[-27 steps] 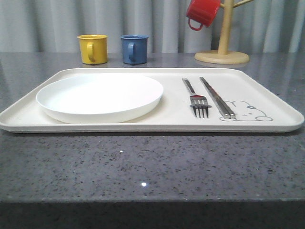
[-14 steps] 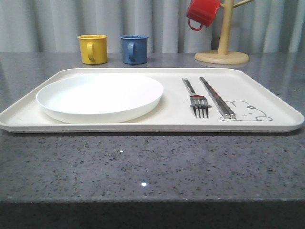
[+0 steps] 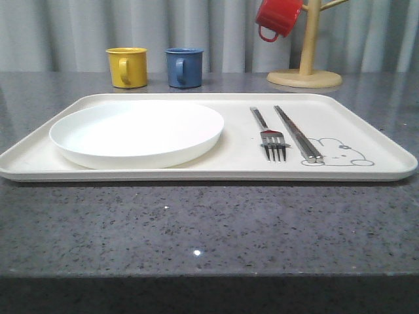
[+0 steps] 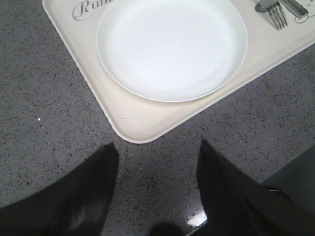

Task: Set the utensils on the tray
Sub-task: 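Move the right gripper back and grasp the steel spoon, then place the spoon on the tray beside the chopsticks and release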

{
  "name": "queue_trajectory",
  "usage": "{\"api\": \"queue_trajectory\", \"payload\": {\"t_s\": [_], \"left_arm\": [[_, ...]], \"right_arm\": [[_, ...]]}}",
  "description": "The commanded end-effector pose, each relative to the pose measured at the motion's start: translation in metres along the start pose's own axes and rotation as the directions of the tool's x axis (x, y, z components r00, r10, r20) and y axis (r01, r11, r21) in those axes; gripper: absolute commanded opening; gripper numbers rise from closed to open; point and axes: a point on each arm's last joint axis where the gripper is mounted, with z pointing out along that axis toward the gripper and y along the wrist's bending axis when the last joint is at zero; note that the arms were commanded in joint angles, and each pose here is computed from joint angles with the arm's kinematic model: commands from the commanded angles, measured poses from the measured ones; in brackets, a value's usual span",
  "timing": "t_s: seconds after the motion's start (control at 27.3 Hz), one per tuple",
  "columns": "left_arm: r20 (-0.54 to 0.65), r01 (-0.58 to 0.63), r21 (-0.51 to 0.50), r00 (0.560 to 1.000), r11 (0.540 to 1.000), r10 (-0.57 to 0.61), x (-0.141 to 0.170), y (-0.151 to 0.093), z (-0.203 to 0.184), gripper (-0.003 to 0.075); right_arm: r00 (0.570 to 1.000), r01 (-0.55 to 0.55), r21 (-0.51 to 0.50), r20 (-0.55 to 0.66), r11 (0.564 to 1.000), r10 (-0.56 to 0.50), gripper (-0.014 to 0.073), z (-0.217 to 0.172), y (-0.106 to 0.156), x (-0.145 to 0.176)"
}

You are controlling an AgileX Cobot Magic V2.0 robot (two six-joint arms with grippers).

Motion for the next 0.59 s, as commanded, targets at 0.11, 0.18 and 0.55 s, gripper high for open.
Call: {"api": "queue_trajectory", "payload": {"t_s": [0.11, 0.18, 0.55], "left_arm": [[0.095, 0.006, 0.001, 0.996, 1.000, -0.006, -0.011, 0.000, -0.007, 0.0367], [0.095, 0.006, 0.001, 0.996, 1.000, -0.006, -0.011, 0.000, -0.007, 0.0367], [0.095, 0.006, 0.001, 0.996, 1.000, -0.006, -0.011, 0.000, -0.007, 0.0367]], "right_arm": [[0.988, 0.143, -0.079, 0.073, 0.986, -0.138, -0.0039, -0.062, 0.048, 0.024], [0.982, 0.175, -0.102, 0.082, 0.979, -0.167, -0.0039, -0.065, 0.062, 0.027], [0.983, 0.172, -0.208, 0.097, 0.963, -0.155, -0.0038, -0.063, 0.111, 0.030]]}}
